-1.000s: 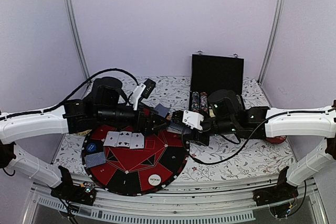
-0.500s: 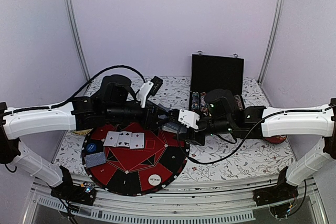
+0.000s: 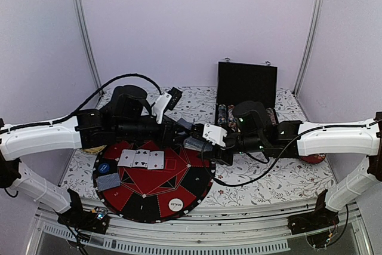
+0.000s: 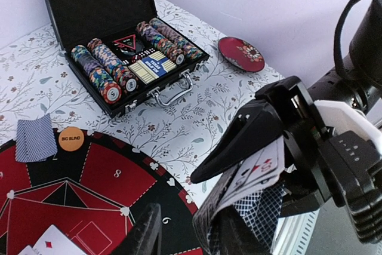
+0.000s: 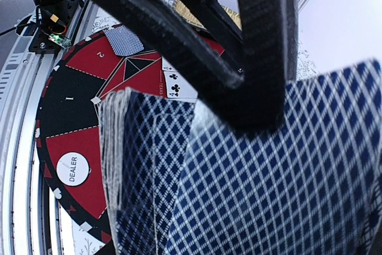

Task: Distribute texas hold em gaming equipment
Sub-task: Pick up the poker card from the face-down deck piles.

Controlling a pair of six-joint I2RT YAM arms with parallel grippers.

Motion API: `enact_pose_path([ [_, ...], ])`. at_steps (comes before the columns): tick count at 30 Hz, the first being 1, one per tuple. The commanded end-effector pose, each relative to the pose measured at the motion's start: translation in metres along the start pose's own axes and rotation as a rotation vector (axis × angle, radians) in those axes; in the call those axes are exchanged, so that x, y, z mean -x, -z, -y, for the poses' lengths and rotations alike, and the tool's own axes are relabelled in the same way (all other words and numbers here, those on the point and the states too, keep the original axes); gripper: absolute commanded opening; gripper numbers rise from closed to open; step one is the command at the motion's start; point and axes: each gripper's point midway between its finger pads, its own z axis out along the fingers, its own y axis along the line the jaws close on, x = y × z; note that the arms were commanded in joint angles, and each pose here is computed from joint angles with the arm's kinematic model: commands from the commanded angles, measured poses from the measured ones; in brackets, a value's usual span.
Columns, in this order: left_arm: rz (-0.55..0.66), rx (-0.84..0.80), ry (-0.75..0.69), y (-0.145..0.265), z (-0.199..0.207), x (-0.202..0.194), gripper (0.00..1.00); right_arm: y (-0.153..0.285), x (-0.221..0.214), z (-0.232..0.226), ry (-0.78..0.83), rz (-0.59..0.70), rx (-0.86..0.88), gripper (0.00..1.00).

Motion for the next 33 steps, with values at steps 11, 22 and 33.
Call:
enact_pose_path([
  [11, 0.010, -0.028, -0.053, 0.010, 0.012, 0.009, 0.36, -0.001, 0.013, -0.002, 0.008, 0.038, 0.008, 0.50],
  [22, 0.048, -0.088, -0.080, 0.018, 0.030, 0.020, 0.22, 0.001, 0.013, -0.004, 0.010, 0.046, 0.018, 0.50],
  [33, 0.052, -0.074, -0.086, 0.026, 0.030, 0.022, 0.09, 0.001, 0.013, -0.005, 0.011, 0.047, 0.020, 0.49],
])
